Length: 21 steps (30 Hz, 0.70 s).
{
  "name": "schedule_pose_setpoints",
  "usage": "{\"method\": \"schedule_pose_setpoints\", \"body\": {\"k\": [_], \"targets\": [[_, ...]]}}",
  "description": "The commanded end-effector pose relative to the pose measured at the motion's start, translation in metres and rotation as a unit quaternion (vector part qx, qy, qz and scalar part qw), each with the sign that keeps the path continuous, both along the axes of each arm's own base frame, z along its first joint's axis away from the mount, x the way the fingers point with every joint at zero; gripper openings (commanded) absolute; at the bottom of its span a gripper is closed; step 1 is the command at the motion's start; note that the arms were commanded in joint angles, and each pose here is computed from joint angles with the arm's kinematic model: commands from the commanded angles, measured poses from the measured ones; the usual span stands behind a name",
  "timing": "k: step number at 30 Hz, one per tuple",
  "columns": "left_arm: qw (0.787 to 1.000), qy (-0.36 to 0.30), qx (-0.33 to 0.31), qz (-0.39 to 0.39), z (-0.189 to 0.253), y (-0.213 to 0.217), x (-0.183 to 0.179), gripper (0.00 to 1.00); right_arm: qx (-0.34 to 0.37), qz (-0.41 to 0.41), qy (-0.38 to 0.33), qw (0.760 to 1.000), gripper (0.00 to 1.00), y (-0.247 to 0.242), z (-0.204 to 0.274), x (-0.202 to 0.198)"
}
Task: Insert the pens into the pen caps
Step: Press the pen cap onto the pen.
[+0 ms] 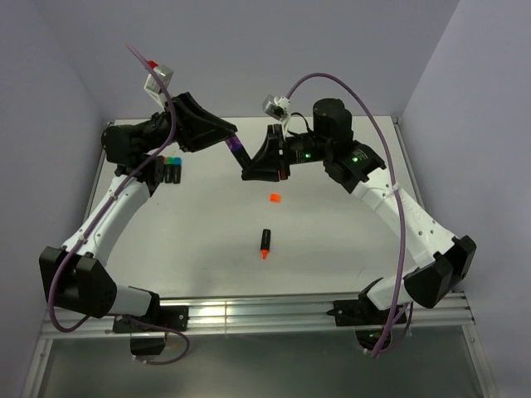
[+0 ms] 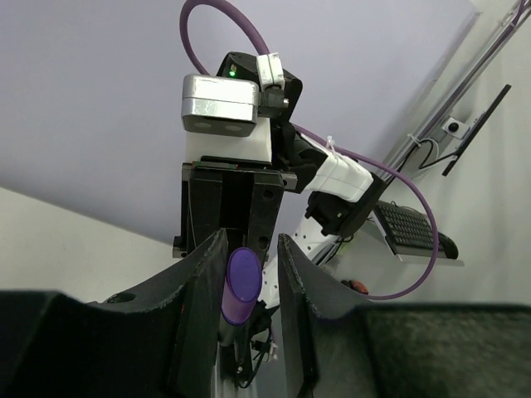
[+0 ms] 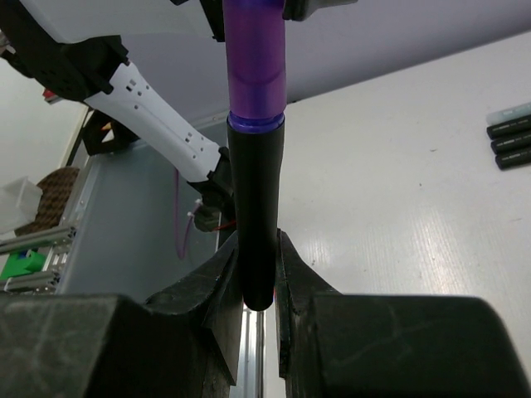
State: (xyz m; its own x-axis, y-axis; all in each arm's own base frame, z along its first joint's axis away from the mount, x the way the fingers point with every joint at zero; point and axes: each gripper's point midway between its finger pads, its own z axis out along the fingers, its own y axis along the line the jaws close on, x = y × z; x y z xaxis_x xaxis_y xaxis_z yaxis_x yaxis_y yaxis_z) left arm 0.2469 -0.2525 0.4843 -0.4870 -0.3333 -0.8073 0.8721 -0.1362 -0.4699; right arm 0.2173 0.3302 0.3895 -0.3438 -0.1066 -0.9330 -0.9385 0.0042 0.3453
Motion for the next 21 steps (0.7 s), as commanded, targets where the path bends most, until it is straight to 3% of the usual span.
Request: {"method": "schedule_pose_setpoints", "body": {"k": [1, 10, 15, 21], "targets": [[1.0, -0.027, -0.01, 0.002, 0.01, 0.001, -0.007, 0.35, 0.009, 0.001, -0.014, 1.0, 0.0, 0.005, 0.004, 0.001], [1.0, -0.017, -0.003, -0.009, 0.003, -0.005, -0.009, 0.2, 0.013, -0.003, -0.019, 1.0, 0.0, 0.004, 0.009, 0.002], [1.0, 0.0, -0.002, -0.018, -0.008, -0.007, -0.011, 0.01, 0.016, -0.005, -0.023, 1.0, 0.0, 0.004, 0.014, 0.003], [0.999, -0.007, 0.001, -0.053, -0.025, -0.009, -0.031, 0.0, 0.031, 0.014, -0.032, 0.999, 0.0, 0.002, 0.032, 0.0]]}}
